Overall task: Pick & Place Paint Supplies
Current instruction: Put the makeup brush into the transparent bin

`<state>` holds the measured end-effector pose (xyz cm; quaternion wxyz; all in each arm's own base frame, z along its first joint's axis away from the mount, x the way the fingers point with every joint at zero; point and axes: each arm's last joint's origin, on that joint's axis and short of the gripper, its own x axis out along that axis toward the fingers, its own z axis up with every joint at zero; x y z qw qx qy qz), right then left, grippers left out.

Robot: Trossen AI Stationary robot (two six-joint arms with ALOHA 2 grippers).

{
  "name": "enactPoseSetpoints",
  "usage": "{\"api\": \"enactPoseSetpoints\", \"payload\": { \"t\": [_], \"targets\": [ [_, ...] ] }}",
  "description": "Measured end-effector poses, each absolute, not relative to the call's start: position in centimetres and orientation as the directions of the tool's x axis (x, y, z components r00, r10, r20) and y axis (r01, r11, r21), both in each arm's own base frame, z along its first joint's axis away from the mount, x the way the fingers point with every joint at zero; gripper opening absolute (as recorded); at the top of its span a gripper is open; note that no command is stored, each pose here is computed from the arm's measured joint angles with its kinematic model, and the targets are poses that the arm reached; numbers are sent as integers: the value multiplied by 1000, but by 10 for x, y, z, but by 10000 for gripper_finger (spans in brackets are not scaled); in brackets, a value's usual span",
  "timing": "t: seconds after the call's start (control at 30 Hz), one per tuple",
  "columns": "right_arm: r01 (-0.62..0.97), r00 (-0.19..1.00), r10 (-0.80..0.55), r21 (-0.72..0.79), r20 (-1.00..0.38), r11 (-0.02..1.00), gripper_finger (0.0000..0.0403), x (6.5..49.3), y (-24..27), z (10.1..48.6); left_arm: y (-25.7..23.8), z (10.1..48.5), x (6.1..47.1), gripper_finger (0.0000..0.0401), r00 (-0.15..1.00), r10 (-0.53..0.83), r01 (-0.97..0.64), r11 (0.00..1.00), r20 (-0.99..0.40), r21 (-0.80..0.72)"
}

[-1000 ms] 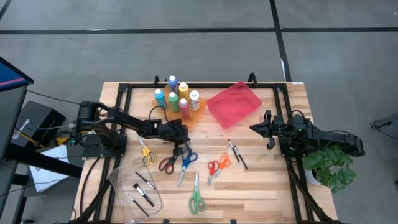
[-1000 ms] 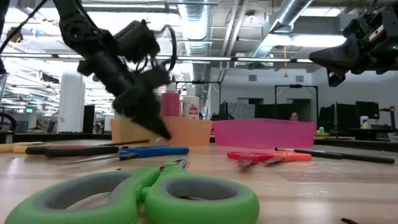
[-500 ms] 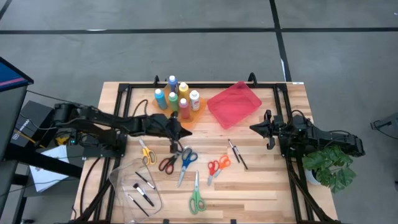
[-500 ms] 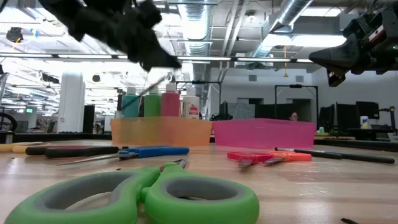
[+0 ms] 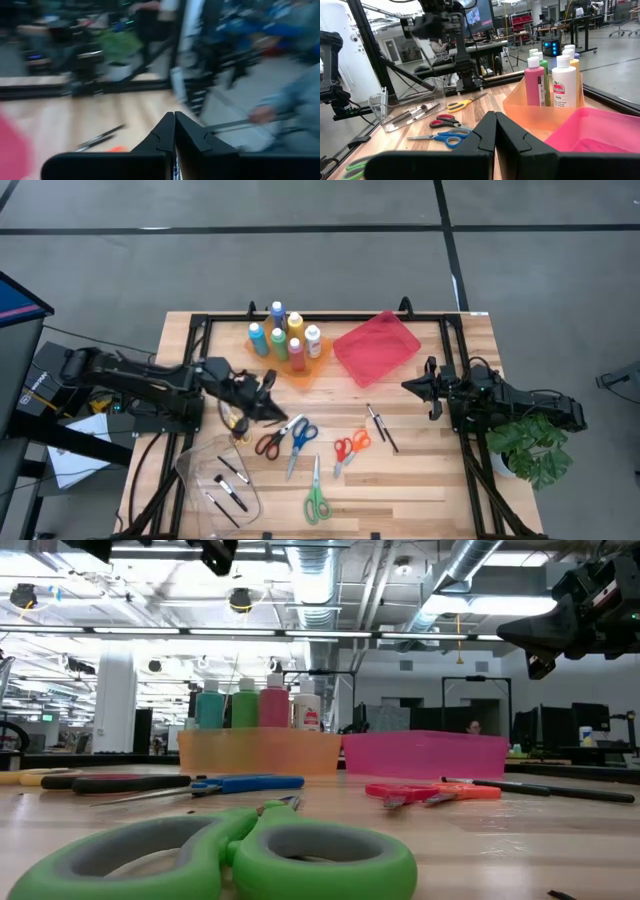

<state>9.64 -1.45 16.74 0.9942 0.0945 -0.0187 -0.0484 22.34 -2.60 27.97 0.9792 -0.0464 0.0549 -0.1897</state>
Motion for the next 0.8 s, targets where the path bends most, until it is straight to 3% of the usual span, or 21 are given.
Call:
{"api": "enactPoseSetpoints", "payload": {
  "t": [0.2, 0.53, 0.8],
  "targets": [
    [93, 995, -100, 190, 27, 977, 0, 96, -14, 167, -38, 292, 208, 0, 817, -576, 560, 805, -33, -195],
    [93, 995, -100, 190, 27, 977, 0, 96, -14, 167, -79, 279, 193, 0, 593, -793, 733, 605, -144, -311],
    [93, 995, -100, 190, 27, 977, 0, 96, -14, 167, -117, 263, 171, 0, 562, -763, 730, 639, -321, -243]
  ]
}}
